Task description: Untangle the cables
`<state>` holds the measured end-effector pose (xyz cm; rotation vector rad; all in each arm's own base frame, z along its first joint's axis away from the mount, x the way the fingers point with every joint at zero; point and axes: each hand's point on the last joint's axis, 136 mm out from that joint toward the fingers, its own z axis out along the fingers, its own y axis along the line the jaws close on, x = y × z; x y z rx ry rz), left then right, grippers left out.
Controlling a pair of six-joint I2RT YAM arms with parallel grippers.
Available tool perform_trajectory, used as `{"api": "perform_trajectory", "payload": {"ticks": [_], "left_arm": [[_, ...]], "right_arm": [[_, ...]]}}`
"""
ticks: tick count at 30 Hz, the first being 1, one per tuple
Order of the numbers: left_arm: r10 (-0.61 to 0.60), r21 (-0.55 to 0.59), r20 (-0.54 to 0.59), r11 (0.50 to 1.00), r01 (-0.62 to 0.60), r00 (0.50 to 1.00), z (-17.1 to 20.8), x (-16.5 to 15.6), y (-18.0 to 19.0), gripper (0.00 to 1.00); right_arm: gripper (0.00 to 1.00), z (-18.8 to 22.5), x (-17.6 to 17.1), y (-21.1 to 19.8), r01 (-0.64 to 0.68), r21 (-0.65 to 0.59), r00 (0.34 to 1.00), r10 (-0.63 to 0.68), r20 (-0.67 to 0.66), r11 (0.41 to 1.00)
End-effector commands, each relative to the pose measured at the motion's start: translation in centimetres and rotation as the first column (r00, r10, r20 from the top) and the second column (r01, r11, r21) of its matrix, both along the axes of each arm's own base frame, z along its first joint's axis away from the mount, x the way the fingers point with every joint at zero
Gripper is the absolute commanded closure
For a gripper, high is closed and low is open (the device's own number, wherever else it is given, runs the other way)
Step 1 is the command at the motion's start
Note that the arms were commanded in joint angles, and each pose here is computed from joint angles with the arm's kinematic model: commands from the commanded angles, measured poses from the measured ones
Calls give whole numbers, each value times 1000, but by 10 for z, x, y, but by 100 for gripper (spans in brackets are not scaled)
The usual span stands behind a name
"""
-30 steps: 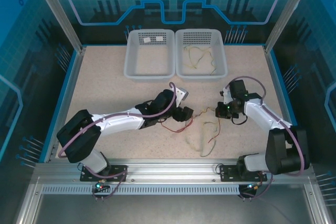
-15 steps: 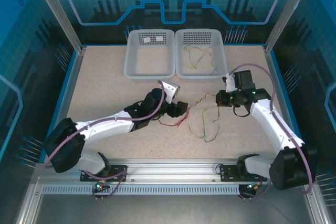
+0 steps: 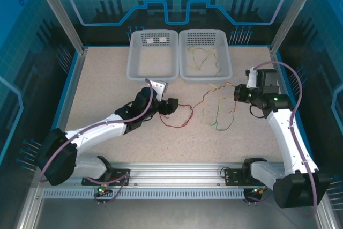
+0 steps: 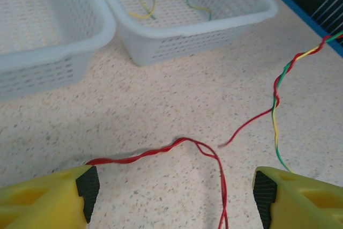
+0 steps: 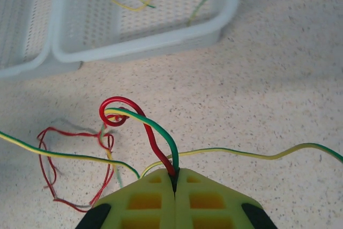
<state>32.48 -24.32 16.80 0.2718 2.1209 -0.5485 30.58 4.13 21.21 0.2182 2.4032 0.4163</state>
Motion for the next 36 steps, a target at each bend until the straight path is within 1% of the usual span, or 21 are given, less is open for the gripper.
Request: {"api": "perform_trajectory", "payload": {"ticks": [1, 3, 5, 8, 9, 11, 13, 14, 15, 18, 19, 21, 23, 25, 26, 27, 28, 31, 32, 35, 36], "left_arm": [[88, 36, -110, 996, -85, 990, -22, 4, 16, 23], [39, 46, -140, 998, -33, 989, -31, -2, 7, 24], [-6, 97, -162, 995, 22, 987, -43, -10, -1, 23], [65, 210, -226, 977, -17, 972, -64, -16, 8, 26], [112, 235, -251, 971, -52, 961, -70, -16, 14, 32], [145, 270, -289, 961, -64, 946, -81, -17, 17, 39], [174, 298, -311, 951, -78, 934, -89, -18, 19, 38], [178, 303, -323, 950, -76, 929, -93, -18, 17, 38], [173, 303, -335, 951, -67, 926, -97, -18, 14, 38], [161, 322, -331, 946, -49, 930, -103, -19, 5, 38], [150, 329, -327, 944, -36, 933, -105, -20, 2, 38], [146, 340, -334, 940, -25, 931, -111, -21, -1, 38], [155, 347, -349, 937, -26, 924, -120, -22, -1, 38], [180, 361, -351, 931, -44, 919, -128, -23, 3, 38], [189, 370, -347, 928, -51, 919, -131, -23, 5, 40], [196, 377, -337, 924, -59, 921, -132, -21, 7, 44], [205, 389, -324, 919, -68, 924, -133, -19, 9, 51], [220, 415, -294, 906, -83, 930, -133, -14, 13, 58], [220, 417, -290, 905, -84, 932, -134, -13, 13, 66], [212, 416, -281, 906, -81, 936, -132, -10, 11, 82], [215, 417, -276, 905, -85, 937, -131, -9, 12, 90]], "right_arm": [[100, -38, -3, 3, 24, 79, 992, -14, -122, 997], [100, -62, -3, 3, 30, 85, 981, -13, -192, 996], [100, -81, -3, 1, 46, 92, 968, -22, -251, 995], [100, -98, 0, -3, 77, 91, 959, -49, -280, 993], [100, -99, 3, -4, 82, 89, 959, -54, -278, 993], [100, -113, -1, -7, 93, 70, 951, -67, -302, 993], [99, -118, 0, -13, 110, 42, 943, -91, -319, 993], [96, -119, 1, -16, 114, 29, 942, -99, -321, 993], [96, -121, 2, -17, 117, 18, 940, -105, -324, 993], [94, -126, 3, -24, 129, -14, 937, -127, -326, 991], [92, -127, 4, -24, 130, -12, 937, -127, -327, 991], [80, -126, 7, -22, 129, 2, 939, -122, -321, 992], [74, -123, 9, -19, 128, 21, 945, -116, -305, 992], [60, -117, 11, -16, 124, 40, 953, -108, -282, 991], [54, -112, 11, -14, 120, 46, 958, -104, -267, 992], [50, -109, 12, -13, 116, 47, 962, -101, -255, 992], [49, -103, 13, -10, 107, 45, 967, -94, -235, 993], [43, -85, 12, -7, 94, 17, 980, -89, -176, 995], [41, -77, 11, -5, 86, 8, 985, -84, -148, 996], [37, -50, 9, 1, 61, -35, 997, -62, -44, 998], [35, -41, 8, 3, 57, -54, 998, -57, -4, 997]]}}
